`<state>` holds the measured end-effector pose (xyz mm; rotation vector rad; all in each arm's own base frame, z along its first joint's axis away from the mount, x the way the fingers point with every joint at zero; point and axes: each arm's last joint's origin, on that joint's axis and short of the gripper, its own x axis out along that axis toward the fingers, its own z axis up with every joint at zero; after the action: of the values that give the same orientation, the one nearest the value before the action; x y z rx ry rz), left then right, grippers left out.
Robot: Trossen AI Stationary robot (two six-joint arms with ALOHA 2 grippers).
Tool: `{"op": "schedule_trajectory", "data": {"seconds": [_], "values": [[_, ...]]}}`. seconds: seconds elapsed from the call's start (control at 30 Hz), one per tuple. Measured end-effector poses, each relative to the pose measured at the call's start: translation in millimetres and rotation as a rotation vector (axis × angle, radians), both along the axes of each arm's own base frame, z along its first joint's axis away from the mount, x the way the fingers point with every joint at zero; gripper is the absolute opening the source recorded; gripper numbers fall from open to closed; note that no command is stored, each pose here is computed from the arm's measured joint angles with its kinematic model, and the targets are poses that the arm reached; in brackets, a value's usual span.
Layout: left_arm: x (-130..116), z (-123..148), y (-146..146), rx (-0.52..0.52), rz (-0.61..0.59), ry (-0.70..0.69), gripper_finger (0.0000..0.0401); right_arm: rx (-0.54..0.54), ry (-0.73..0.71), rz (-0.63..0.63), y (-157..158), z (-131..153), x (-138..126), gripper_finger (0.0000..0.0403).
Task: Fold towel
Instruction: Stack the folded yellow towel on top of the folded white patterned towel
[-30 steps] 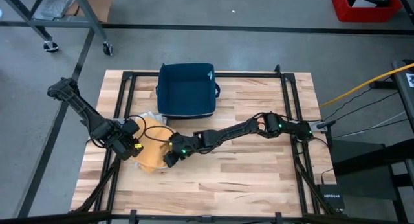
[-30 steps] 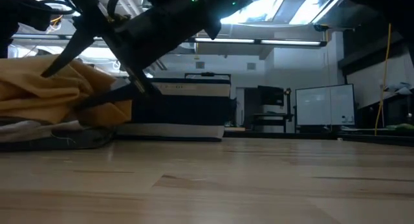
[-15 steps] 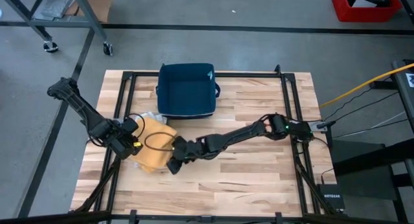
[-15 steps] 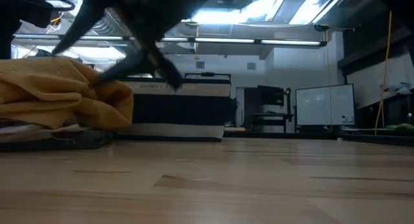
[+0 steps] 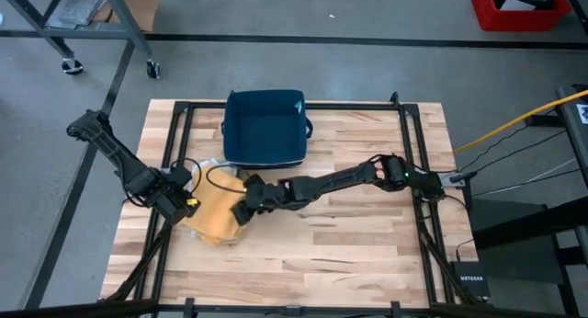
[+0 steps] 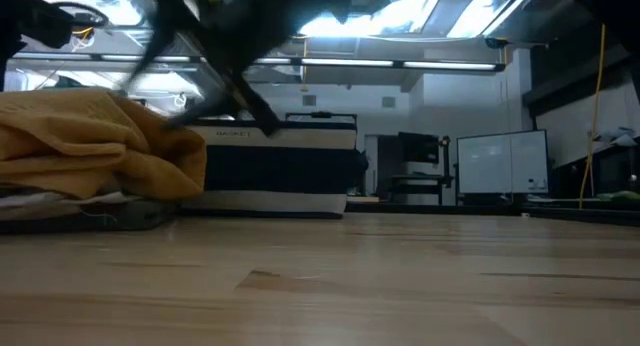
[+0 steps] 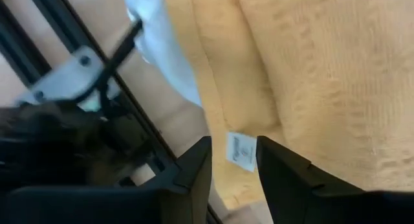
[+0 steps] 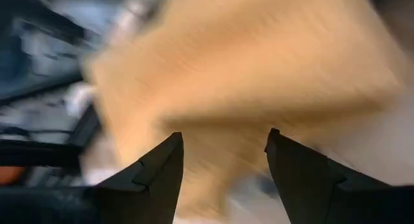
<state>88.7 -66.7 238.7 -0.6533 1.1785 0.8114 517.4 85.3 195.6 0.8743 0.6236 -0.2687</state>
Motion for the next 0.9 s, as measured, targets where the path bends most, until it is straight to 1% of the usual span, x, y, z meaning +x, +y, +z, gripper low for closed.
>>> {"op": "schedule_trajectory", "data": {"seconds": [0.13, 0.2, 0.3, 0.5, 0.63, 0.77, 0.9], "values": [[1.2, -2.4, -1.8, -0.028, 0.006, -0.003, 0.0108, -0.014, -0.195, 0.050, 5.4, 16.6, 9.2, 0.0221], [1.9, -2.3, -2.4, -0.037, 0.007, -0.013, 0.0105, -0.030, -0.235, 0.071, 7.2, 21.2, 10.1, 0.0221], [6.8, -1.6, -5.9, -0.062, -0.008, -0.073, 0.0099, -0.058, -0.230, 0.065, 1.8, 20.9, 10.8, 0.0221], [18.6, 1.2, -13.3, -0.080, -0.058, -0.224, 0.0090, -0.066, -0.212, 0.049, -4.6, 7.3, 15.1, 0.0221], [22.6, 0.4, -15.7, -0.078, -0.080, -0.264, 0.0090, -0.068, -0.195, 0.049, -4.5, -0.5, 16.5, 0.0221], [26.1, -6.7, -18.3, -0.068, -0.082, -0.262, 0.0090, -0.076, -0.170, 0.043, -4.7, -10.4, 17.7, 0.0221], [27.2, -19.7, -20.7, -0.048, -0.091, -0.188, 0.0090, -0.081, -0.128, 0.047, -4.3, -22.7, 18.0, 0.0221]]}}
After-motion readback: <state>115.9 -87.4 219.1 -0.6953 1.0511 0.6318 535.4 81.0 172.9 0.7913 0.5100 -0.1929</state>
